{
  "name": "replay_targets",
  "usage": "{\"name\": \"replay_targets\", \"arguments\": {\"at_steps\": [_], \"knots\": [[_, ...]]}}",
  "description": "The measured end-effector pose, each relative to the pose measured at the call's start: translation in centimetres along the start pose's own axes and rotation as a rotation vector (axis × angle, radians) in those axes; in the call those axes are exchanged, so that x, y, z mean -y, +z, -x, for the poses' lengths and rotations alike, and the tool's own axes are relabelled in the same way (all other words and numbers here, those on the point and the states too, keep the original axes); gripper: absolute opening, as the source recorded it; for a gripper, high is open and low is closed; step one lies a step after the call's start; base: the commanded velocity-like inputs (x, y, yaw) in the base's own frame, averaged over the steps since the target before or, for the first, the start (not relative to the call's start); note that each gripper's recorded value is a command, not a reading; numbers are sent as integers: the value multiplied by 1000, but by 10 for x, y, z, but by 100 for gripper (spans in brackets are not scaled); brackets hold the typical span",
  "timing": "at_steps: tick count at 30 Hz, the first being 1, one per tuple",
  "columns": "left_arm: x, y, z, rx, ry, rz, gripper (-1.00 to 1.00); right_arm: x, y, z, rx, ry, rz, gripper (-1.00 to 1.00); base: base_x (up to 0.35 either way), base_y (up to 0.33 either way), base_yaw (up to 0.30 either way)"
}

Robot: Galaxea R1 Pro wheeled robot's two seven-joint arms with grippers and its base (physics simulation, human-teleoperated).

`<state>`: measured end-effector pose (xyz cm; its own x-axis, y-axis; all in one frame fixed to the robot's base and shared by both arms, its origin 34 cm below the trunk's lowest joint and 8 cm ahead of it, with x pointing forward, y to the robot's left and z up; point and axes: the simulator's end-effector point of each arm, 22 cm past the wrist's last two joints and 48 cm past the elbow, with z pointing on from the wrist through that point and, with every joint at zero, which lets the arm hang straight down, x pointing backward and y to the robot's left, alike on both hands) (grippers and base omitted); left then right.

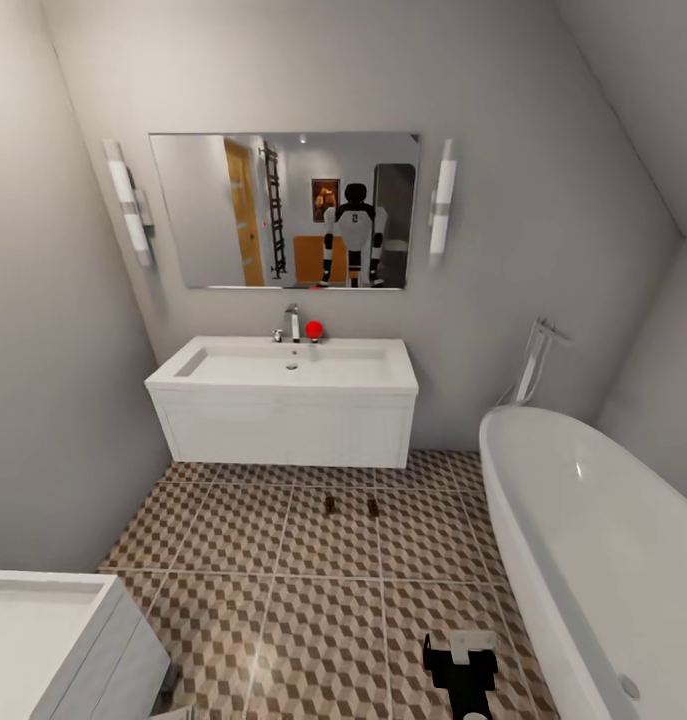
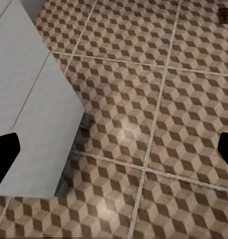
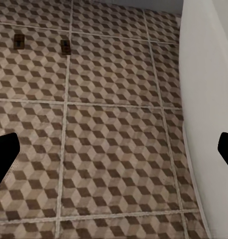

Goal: Take the four mousetraps from the cabinet in the bathroom and place them on the bathroom floor. Make sure all four end up on the same floor surface, and ensure that at least two of them are either under or directly next to the same bathroom sink.

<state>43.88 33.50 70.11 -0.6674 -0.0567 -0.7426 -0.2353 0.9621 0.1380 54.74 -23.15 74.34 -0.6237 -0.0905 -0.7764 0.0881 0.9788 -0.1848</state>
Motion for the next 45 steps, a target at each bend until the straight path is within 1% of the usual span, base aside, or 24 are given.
{"name": "replay_targets", "arguments": {"at_steps": [12,19,22,27,31,33,37,45], "knots": [[0,0,-4,-8,3,0,100,1,1,-3,-6,-2,-1,100,0,0,272],[0,0,-5,-13,2,1,100,7,2,-6,-10,-6,-9,100,0,0,263],[0,0,-6,-14,2,2,100,11,3,-7,-12,-10,-14,100,0,0,203],[-1,0,-6,-14,2,3,100,29,7,-9,-7,-24,-26,100,0,0,157],[-1,0,-6,-14,2,3,100,27,8,-5,16,-24,9,100,0,0,139],[-2,0,-6,-14,2,3,100,21,8,-2,32,-23,45,100,0,0,135],[-2,0,-6,-13,2,4,100,13,8,1,46,-22,92,100,0,0,127],[-2,0,-6,-13,2,4,100,18,9,1,52,-32,116,100,0,0,42]]}}
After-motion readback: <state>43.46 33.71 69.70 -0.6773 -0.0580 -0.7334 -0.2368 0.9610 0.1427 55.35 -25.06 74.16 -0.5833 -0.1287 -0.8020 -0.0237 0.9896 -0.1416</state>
